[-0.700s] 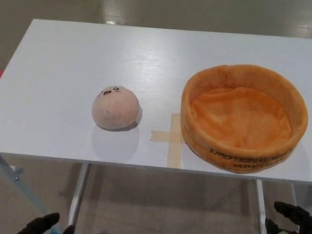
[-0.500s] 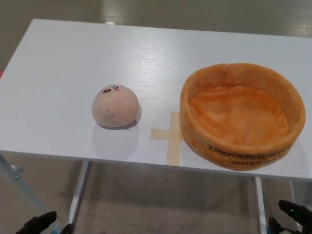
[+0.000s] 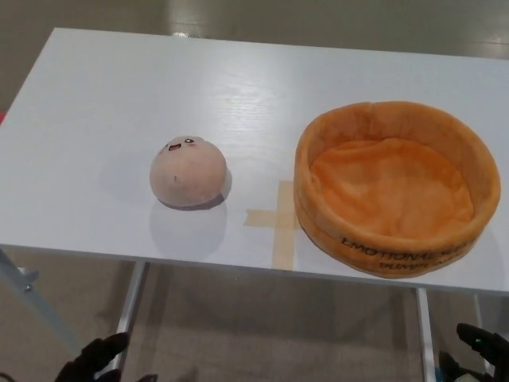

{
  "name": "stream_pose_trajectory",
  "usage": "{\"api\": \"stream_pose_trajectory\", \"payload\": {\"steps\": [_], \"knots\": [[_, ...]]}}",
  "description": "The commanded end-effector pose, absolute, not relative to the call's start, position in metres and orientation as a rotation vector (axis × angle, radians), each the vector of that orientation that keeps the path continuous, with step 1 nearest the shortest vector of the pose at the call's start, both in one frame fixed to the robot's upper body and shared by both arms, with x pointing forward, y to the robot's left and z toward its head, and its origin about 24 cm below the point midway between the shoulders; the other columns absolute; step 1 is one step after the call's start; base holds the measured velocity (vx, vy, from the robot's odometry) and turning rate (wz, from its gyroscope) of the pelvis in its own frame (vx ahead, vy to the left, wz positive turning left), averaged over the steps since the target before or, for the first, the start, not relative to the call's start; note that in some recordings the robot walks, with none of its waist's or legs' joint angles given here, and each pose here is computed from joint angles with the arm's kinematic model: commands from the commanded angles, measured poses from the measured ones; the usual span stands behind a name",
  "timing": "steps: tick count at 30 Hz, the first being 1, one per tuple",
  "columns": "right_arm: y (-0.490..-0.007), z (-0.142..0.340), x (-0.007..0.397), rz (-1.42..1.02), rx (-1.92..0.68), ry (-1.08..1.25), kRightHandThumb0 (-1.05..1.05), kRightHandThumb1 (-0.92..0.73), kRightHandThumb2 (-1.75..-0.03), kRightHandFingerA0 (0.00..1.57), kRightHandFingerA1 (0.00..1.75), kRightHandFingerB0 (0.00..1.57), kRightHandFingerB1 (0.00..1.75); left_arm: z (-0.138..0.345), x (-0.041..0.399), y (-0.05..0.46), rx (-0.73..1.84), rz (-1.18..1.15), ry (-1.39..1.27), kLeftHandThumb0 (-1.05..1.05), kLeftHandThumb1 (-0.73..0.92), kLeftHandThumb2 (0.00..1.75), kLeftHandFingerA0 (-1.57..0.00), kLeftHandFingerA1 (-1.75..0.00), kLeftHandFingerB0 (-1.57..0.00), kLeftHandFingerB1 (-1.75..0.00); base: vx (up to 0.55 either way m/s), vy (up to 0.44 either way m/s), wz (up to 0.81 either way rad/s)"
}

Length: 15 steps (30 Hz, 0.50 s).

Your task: Use the left hand to pick up the pink round toy on the left and place it inside the orange plate on the desk.

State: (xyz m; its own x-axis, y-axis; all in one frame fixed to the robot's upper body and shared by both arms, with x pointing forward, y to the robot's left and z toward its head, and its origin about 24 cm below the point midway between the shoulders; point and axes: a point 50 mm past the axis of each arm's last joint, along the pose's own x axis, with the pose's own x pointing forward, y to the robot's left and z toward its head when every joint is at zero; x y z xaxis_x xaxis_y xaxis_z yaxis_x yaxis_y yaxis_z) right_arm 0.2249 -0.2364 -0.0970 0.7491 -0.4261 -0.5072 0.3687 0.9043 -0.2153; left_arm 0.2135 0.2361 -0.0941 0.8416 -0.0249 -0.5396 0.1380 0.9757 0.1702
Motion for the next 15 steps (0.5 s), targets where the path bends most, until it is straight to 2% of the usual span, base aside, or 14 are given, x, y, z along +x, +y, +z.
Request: {"api": "stream_pose_trajectory", "payload": {"steps": [1, 2, 3, 4, 5, 7, 8, 14, 15], "knots": [[-0.237, -0.097, 0.222, -0.456, -0.104, 0.562, -0.27, -0.6, -0.61, 0.54, 0.74, 0.46, 0.49, -0.059, 0.191, 0.193, 0.278, -0.785, 0.361, -0.48, 0.54, 0.66, -0.1, -0.25, -0.12, -0.32, 0.0, 0.0, 0.0], [-0.237, -0.097, 0.222, -0.459, -0.097, 0.564, -0.24, -0.59, -0.61, 0.55, 0.75, 0.46, 0.49, -0.047, 0.188, 0.185, 0.265, -0.854, 0.324, -0.28, 0.49, 0.98, -0.01, -0.49, 0.0, -0.47, 0.0, 0.0, 0.0], [-0.236, -0.097, 0.222, -0.461, -0.093, 0.564, -0.24, -0.59, -0.61, 0.55, 0.75, 0.46, 0.49, -0.042, 0.187, 0.182, 0.262, -0.881, 0.311, -0.28, 0.49, 0.98, -0.01, -0.49, 0.0, -0.47, 0.0, 0.0, 0.0], [-0.236, -0.097, 0.223, -0.463, -0.092, 0.564, -0.23, -0.58, -0.6, 0.55, 0.77, 0.47, 0.49, -0.04, 0.186, 0.18, 0.256, -0.887, 0.31, -0.48, 0.51, 0.66, -0.15, -0.34, -0.16, -0.32, 0.0, 0.0, 0.0], [-0.236, -0.097, 0.223, -0.463, -0.099, 0.565, -0.25, -0.6, -0.59, 0.55, 0.76, 0.49, 0.49, -0.035, 0.184, 0.177, 0.24, -0.925, 0.299, -0.25, 0.45, 0.96, -0.08, -0.51, -0.07, -0.5, 0.0, 0.0, 0.0], [-0.236, -0.097, 0.223, -0.46, -0.11, 0.566, -0.25, -0.6, -0.59, 0.55, 0.76, 0.49, 0.49, -0.029, 0.181, 0.172, 0.226, -0.973, 0.289, -0.25, 0.45, 0.96, -0.08, -0.51, -0.07, -0.5, 0.0, 0.0, 0.0], [-0.236, -0.097, 0.224, -0.46, -0.107, 0.564, -0.23, -0.59, -0.6, 0.53, 0.79, 0.49, 0.51, -0.024, 0.18, 0.169, 0.228, -1.002, 0.28, -0.44, 0.51, 0.67, -0.24, -0.38, -0.23, -0.36, 0.0, 0.0, 0.0], [-0.236, -0.095, 0.226, -0.46, -0.101, 0.563, -0.23, -0.6, -0.59, 0.54, 0.75, 0.49, 0.49, -0.002, 0.174, 0.157, 0.218, -1.118, 0.246, -0.4, 0.52, 0.68, -0.27, -0.4, -0.28, -0.37, 0.0, 0.0, 0.0], [-0.237, -0.095, 0.226, -0.462, -0.1, 0.557, -0.21, -0.59, -0.59, 0.55, 0.76, 0.49, 0.51, 0.004, 0.171, 0.156, 0.211, -1.142, 0.238, -0.31, 0.58, 0.58, -0.32, -0.35, -0.34, -0.33, 0.0, 0.0, 0.0]]}}
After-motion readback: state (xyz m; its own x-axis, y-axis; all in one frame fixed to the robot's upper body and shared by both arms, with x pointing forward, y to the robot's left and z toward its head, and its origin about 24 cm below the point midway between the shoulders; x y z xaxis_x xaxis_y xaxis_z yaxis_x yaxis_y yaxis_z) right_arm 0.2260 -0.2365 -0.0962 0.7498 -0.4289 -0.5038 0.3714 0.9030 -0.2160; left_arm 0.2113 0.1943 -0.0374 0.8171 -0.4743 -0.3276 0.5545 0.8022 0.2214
